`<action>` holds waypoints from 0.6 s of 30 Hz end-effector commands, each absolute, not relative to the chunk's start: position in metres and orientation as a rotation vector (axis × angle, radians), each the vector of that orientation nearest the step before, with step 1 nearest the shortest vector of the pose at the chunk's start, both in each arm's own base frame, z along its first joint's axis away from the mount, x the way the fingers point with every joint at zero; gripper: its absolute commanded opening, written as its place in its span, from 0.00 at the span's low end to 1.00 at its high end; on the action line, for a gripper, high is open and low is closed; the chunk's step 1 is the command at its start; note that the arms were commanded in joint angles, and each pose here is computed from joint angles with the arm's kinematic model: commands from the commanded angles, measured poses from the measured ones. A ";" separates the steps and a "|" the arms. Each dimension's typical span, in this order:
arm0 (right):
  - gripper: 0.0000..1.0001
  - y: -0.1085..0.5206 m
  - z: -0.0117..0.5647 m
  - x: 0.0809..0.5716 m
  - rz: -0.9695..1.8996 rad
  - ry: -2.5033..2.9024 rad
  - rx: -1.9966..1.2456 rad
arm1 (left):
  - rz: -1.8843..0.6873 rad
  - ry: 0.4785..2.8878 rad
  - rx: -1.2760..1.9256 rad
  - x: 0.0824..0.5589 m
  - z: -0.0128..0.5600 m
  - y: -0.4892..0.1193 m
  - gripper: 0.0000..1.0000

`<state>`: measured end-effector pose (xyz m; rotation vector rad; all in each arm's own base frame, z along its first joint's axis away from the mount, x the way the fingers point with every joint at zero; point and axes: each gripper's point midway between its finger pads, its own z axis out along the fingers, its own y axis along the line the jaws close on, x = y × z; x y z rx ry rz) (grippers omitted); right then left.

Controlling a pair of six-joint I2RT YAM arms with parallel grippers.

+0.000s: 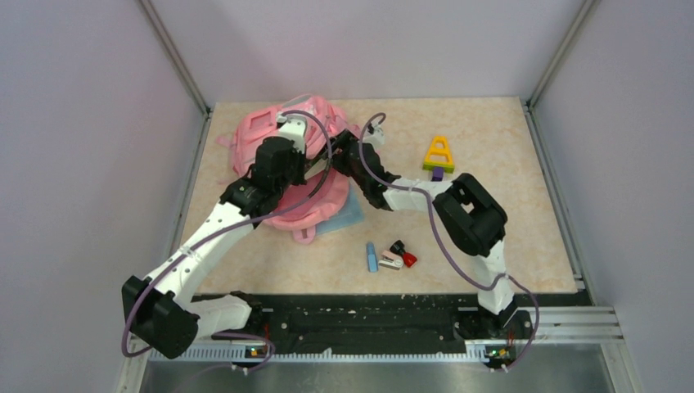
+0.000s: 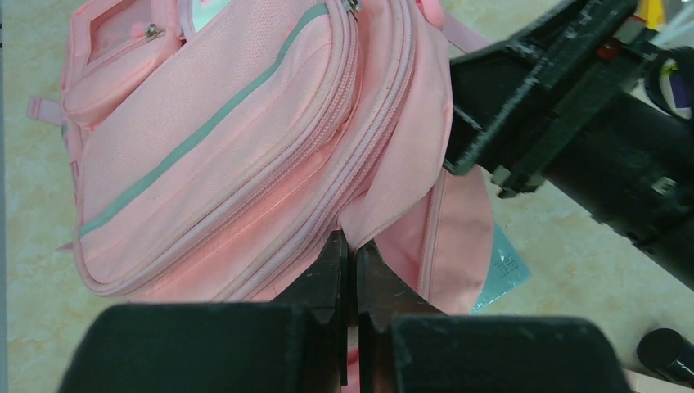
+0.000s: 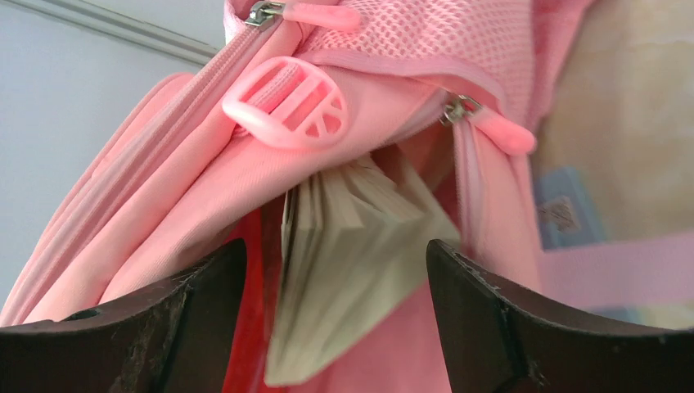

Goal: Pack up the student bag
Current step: Place the book in the student bag.

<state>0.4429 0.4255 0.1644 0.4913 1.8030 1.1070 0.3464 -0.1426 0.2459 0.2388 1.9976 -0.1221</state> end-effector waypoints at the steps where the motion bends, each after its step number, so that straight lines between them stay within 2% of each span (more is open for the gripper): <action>1: 0.78 0.399 0.191 0.417 1.082 1.774 0.472 | -0.224 1.836 0.172 0.353 0.299 -0.149 0.00; 9: 0.79 0.335 0.190 0.361 0.967 1.808 0.392 | -0.269 1.832 0.204 0.350 0.299 -0.156 0.00; 13: 0.87 0.311 0.206 0.346 0.815 1.853 0.192 | -0.321 1.844 0.284 0.345 0.297 -0.168 0.00; 14: 0.88 0.308 0.206 0.343 0.799 1.875 0.147 | -0.344 1.852 0.301 0.343 0.297 -0.172 0.07; 17: 0.88 0.300 0.206 0.328 0.795 1.926 0.019 | -0.441 1.878 0.294 0.331 0.309 -0.182 0.51; 18: 0.88 0.296 0.205 0.322 0.780 1.943 -0.024 | -0.501 1.880 0.292 0.323 0.314 -0.187 0.61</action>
